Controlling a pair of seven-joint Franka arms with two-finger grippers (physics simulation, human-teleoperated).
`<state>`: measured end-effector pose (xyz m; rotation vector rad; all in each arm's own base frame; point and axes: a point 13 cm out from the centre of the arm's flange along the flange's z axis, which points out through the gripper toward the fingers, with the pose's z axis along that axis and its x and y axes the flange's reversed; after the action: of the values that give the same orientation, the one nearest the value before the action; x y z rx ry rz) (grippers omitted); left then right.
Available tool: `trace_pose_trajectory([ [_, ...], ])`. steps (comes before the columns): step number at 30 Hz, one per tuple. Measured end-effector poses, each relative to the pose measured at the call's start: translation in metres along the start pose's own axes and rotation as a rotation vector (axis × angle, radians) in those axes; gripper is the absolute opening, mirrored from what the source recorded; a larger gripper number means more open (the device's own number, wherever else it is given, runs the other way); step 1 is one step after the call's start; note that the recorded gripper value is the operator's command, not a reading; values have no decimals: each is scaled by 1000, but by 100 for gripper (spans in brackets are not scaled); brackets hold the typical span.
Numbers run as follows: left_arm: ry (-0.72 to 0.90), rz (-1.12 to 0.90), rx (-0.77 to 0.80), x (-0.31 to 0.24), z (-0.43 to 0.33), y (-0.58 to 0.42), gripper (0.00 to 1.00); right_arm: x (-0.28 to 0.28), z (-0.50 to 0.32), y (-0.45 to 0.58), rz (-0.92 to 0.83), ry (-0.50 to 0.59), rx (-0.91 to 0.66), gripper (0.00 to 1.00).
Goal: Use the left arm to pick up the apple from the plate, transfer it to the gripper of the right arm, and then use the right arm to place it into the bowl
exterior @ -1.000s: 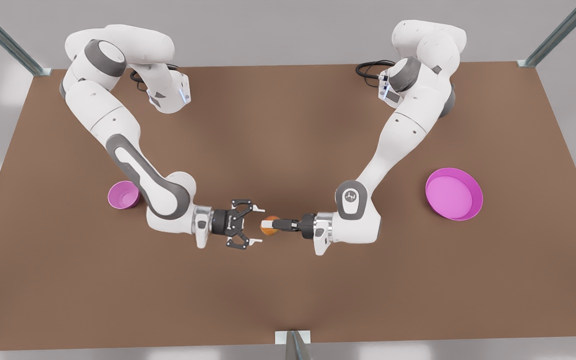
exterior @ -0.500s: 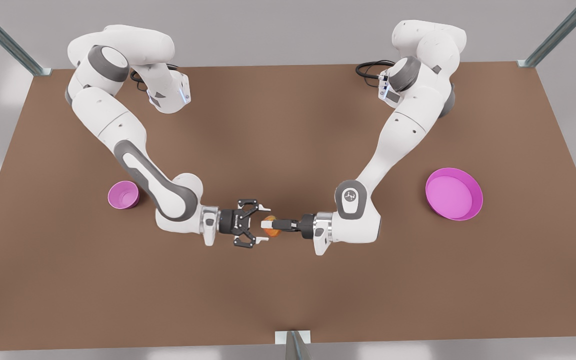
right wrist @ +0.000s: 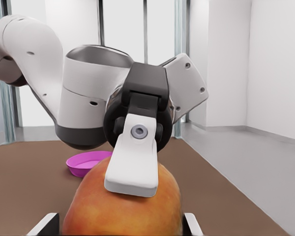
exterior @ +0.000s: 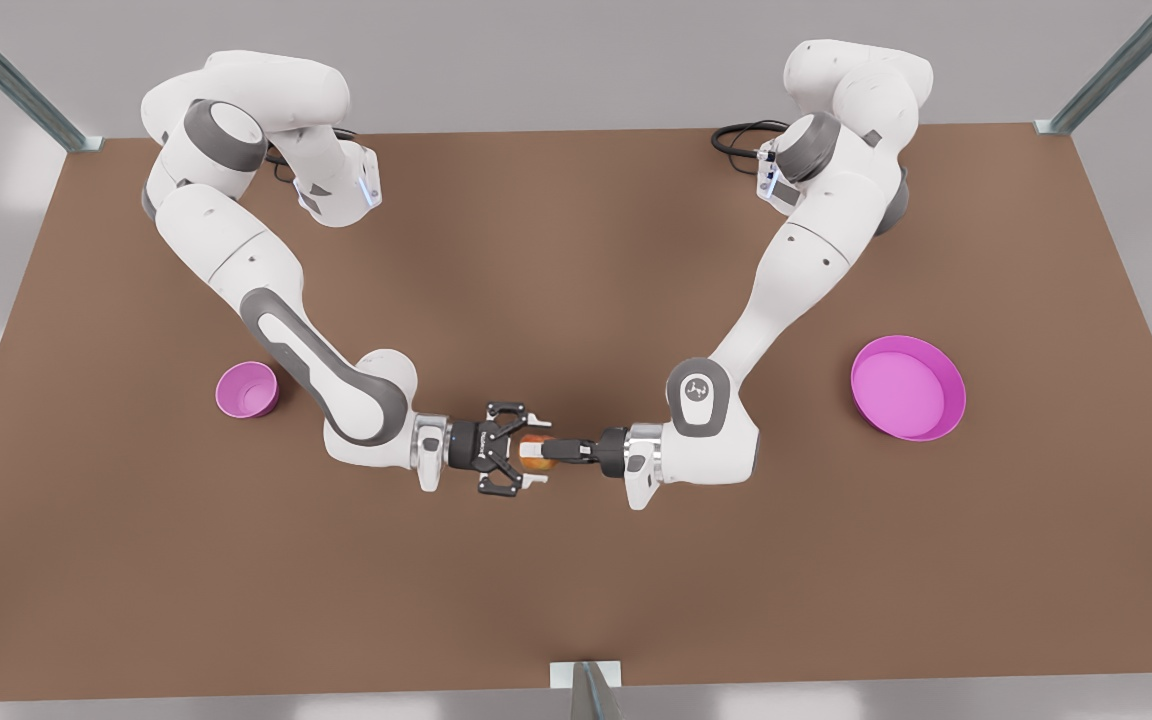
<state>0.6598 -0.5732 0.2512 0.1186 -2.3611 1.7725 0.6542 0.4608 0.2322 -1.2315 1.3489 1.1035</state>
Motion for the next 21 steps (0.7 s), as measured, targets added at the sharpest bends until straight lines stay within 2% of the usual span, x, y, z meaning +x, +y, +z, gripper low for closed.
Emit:
trace_pose_trajectory([
  [1, -1, 0, 0, 0, 0, 0, 66, 0, 0, 0, -2, 1, 0, 77],
  [2, 0, -1, -1, 0, 0, 1, 66, 0, 0, 0, -4, 1, 0, 64],
  [3, -1, -1, -1, 0, 1, 1, 66, 0, 0, 0, -6, 1, 0, 58],
  [7, 1, 1, -2, 2, 3, 1, 67, -1, 1, 1, -10, 0, -1, 57],
  [8, 1, 1, -1, 2, 3, 0, 75, -1, 1, 0, -10, -1, 0, 57],
  [9, 1, 1, 1, 2, 4, 0, 95, -2, 1, 0, -10, -1, 0, 57],
  [10, 1, 2, 5, 2, 4, -1, 100, -2, 1, 0, -11, -2, 0, 57],
  [16, -7, 16, 9, -2, -5, -6, 100, -2, -2, -2, -13, -3, 4, 58],
  [18, -43, 11, 22, -26, -49, -10, 100, -2, -5, -4, -15, -3, 7, 58],
  [21, -93, -12, 34, -74, -169, 11, 100, -5, -26, -19, -28, -1, 29, 59],
])
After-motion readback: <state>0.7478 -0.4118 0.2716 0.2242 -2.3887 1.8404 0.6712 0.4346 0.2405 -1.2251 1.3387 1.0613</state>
